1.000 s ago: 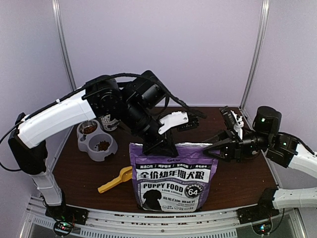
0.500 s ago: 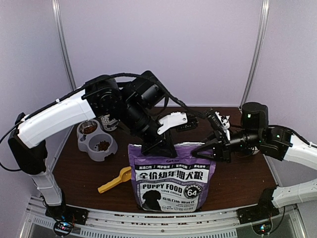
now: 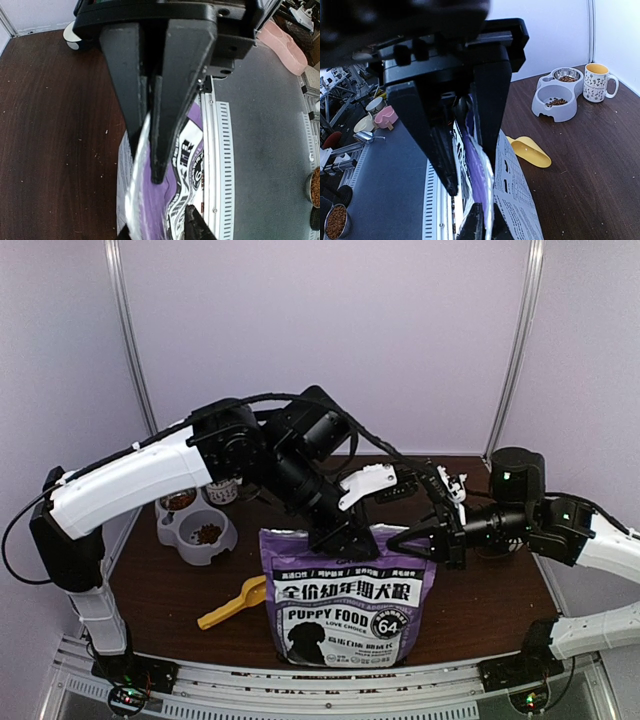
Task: Serve the pet food
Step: Press the seal on the pet food bag.
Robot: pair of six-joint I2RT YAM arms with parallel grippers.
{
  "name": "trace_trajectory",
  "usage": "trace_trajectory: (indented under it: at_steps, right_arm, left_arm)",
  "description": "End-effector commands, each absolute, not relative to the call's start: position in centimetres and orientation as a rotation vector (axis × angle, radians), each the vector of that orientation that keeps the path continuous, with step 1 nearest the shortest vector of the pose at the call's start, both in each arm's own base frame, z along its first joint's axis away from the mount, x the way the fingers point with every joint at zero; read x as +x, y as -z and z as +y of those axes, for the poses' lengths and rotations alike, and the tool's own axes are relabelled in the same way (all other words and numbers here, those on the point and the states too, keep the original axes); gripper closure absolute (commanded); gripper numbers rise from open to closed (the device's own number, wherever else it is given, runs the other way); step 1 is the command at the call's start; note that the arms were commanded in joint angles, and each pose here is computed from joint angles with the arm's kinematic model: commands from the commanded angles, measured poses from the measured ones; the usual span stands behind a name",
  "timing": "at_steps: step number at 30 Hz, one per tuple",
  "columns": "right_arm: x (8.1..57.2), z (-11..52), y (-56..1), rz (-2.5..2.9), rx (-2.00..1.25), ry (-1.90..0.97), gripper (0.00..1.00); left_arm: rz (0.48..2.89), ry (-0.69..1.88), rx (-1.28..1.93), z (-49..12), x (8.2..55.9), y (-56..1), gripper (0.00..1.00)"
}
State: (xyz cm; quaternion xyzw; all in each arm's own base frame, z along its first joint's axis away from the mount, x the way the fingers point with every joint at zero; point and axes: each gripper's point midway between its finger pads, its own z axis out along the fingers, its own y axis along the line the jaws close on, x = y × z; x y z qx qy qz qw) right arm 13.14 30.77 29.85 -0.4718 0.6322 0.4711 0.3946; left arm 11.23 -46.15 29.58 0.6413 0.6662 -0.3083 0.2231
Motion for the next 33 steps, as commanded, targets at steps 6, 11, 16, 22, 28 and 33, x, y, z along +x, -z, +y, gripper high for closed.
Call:
trace_trajectory:
  at_steps: [6,11,16,22,28,33]
  right_arm:
    - [13.4,29.3,-31.4,1.543,-1.110,-1.135,0.90]
    - [13.2,28.0,-30.4,1.565,-1.065,-1.132,0.63]
    - [13.2,27.2,-29.0,1.589,-1.043,-1.127,0.58]
    - [13.7,27.0,-29.5,1.568,-1.005,-1.124,0.81]
    - [13.7,27.4,-29.9,1.561,-1.012,-1.152,0.81]
    - [13.5,27.2,-30.2,1.542,-1.004,-1.158,0.96]
  left_arm:
    - [1.769,0.861,1.739,-48.1,11.6,-30.5,1.00]
    - [1.768,0.851,1.736,-47.7,11.6,-30.6,1.00]
    - [1.773,0.849,1.734,-47.6,11.6,-30.6,1.00]
    - [1.784,0.845,1.731,-47.5,11.6,-30.4,1.00]
    - [1.790,0.835,1.728,-47.2,11.7,-30.3,1.00]
    - [1.795,0.828,1.728,-47.0,11.6,-30.2,1.00]
